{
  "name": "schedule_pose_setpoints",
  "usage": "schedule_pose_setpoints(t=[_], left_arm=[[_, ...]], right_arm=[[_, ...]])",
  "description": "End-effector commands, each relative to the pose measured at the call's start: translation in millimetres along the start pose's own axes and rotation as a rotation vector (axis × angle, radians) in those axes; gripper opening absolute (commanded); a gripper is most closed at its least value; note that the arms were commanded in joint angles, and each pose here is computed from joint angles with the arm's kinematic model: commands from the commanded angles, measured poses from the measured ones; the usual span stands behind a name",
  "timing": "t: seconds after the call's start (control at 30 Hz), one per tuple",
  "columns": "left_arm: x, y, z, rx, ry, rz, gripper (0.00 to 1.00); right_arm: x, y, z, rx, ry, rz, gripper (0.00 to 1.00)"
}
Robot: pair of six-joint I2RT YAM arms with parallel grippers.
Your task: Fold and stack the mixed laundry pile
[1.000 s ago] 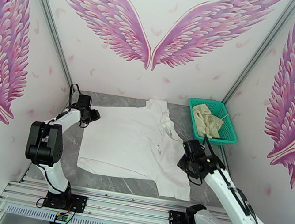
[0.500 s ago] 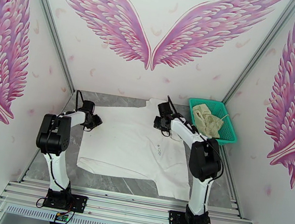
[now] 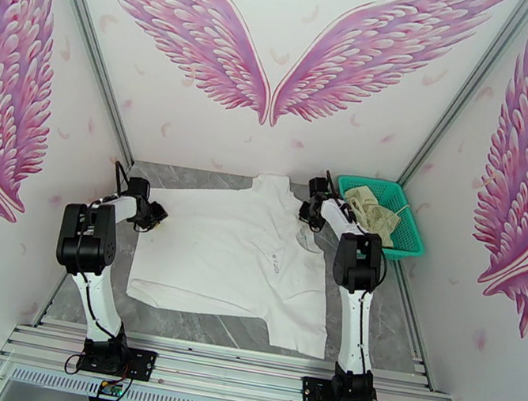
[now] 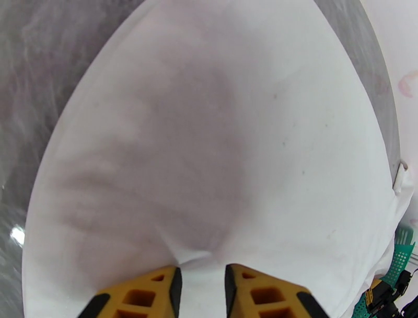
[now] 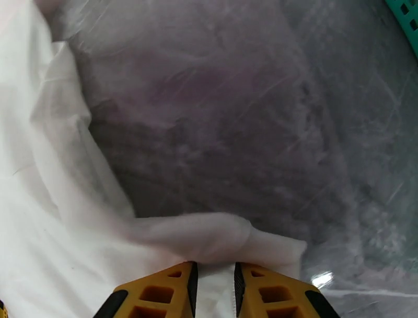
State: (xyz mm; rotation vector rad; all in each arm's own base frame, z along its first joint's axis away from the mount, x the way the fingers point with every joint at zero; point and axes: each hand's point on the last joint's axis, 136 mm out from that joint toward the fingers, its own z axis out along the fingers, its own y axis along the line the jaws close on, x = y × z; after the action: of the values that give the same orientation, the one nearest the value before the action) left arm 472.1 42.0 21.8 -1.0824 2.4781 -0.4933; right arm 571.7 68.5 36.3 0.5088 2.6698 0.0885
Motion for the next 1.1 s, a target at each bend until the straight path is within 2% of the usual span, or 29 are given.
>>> schedule_pose_setpoints(t=[0.0,0.17,0.3,0.37,0.5,0.6,0.7,0.8,0.93,1.07], left_arm=[[-3.5,33.8,6.4,-0.118,0.016,-0.018,0.32],[-11.7,37.0,-2.9,-0.115,0.004,-0.022,0.32],[-20.6,16.2,-26.6,-0.082,-0.037,0.043,0.36],[-23.4,0.2,-45.6,-0.071,-0.073,0.103,0.4],[-8.2,-26.6,-76.3,-0.077,-0.118,0.23,0.45],[17.0,-40.5,-76.5,-0.075,-0.105,0.299,0.45],[35.7,-45.4,-63.9,-0.082,-0.08,0.33,0.46],[43.1,-44.8,-46.6,-0.074,-0.046,0.313,0.46],[39.8,-37.1,-23.5,-0.117,-0.025,0.292,0.46],[35.1,-42.2,1.1,-0.105,-0.003,0.243,0.46]], right_arm=[[-3.8,-22.4,2.3,0.071,0.015,-0.025,0.29],[-15.7,-32.2,-10.0,0.095,-0.014,-0.046,0.31],[-17.2,-17.6,-49.1,0.042,-0.031,-0.066,0.33],[-6.3,-6.6,-73.0,0.009,-0.055,-0.086,0.34],[50.1,7.4,-97.4,-0.05,-0.029,-0.122,0.36],[88.0,19.5,-91.2,-0.124,0.026,-0.117,0.37],[103.1,23.3,-68.6,-0.135,0.079,-0.118,0.36],[99.0,24.9,-47.4,-0.118,0.105,-0.123,0.35],[80.2,16.5,-22.2,-0.058,0.12,-0.109,0.34],[67.0,1.5,2.6,-0.01,0.156,-0.053,0.34]])
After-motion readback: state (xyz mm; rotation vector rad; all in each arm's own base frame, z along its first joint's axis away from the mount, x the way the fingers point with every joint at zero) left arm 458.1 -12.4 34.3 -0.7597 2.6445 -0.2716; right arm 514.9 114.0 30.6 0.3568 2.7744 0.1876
